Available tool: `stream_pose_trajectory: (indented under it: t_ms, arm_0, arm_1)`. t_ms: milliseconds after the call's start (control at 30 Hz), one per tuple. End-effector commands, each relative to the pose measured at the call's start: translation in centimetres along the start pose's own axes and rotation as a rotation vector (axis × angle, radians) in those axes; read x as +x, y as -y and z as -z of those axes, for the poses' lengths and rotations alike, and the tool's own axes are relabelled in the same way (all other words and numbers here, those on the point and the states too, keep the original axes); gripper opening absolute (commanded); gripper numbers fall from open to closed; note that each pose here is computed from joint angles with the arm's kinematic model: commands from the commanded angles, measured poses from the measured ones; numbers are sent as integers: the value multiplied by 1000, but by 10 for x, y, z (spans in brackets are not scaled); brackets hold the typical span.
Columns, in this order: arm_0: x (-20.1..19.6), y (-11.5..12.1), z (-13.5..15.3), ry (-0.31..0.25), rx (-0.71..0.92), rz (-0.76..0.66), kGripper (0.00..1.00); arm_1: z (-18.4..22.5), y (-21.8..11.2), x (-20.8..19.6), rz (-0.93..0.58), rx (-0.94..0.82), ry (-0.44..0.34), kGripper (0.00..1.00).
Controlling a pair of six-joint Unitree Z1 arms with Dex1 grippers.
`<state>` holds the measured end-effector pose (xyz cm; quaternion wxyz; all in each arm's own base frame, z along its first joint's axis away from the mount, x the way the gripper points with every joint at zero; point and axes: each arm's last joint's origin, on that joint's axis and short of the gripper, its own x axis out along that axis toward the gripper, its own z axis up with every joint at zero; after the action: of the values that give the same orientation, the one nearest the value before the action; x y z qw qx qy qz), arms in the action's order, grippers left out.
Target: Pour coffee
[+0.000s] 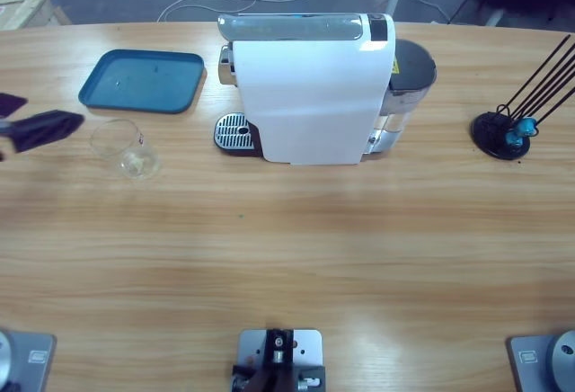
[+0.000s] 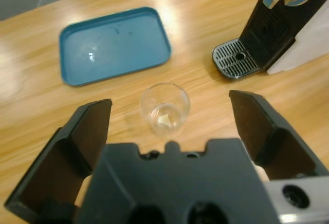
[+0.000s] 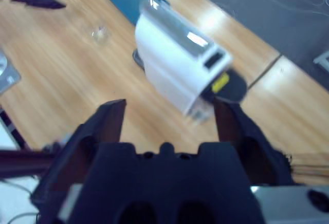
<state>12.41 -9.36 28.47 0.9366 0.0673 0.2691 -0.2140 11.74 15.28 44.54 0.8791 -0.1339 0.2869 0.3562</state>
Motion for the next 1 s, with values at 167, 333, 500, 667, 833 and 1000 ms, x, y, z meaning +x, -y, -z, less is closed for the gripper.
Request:
stream_pose_trajectory:
  t_ms: [167, 333, 500, 667, 833, 1000]
  arm_0:
    - [60, 8, 20, -133, 16, -81, 991]
    - [57, 6, 32, -161, -24, -93, 991]
    - [75, 7, 44, -251, -56, -136, 991]
    - [88, 9, 48, -275, -65, -161, 991]
    - [105, 12, 51, -281, -62, -167, 991]
    - [118, 15, 55, -291, -64, -171, 989]
  arm_1:
    - [73, 9, -22, -18, 55, -52, 1000]
    - [79, 7, -14, -32, 55, -62, 1000]
    - [80, 7, -9, -33, 53, -70, 1000]
    - [83, 7, -8, -32, 52, -78, 1000]
    - [85, 7, -6, -30, 52, -82, 1000]
    - [87, 6, -3, -30, 51, -86, 1000]
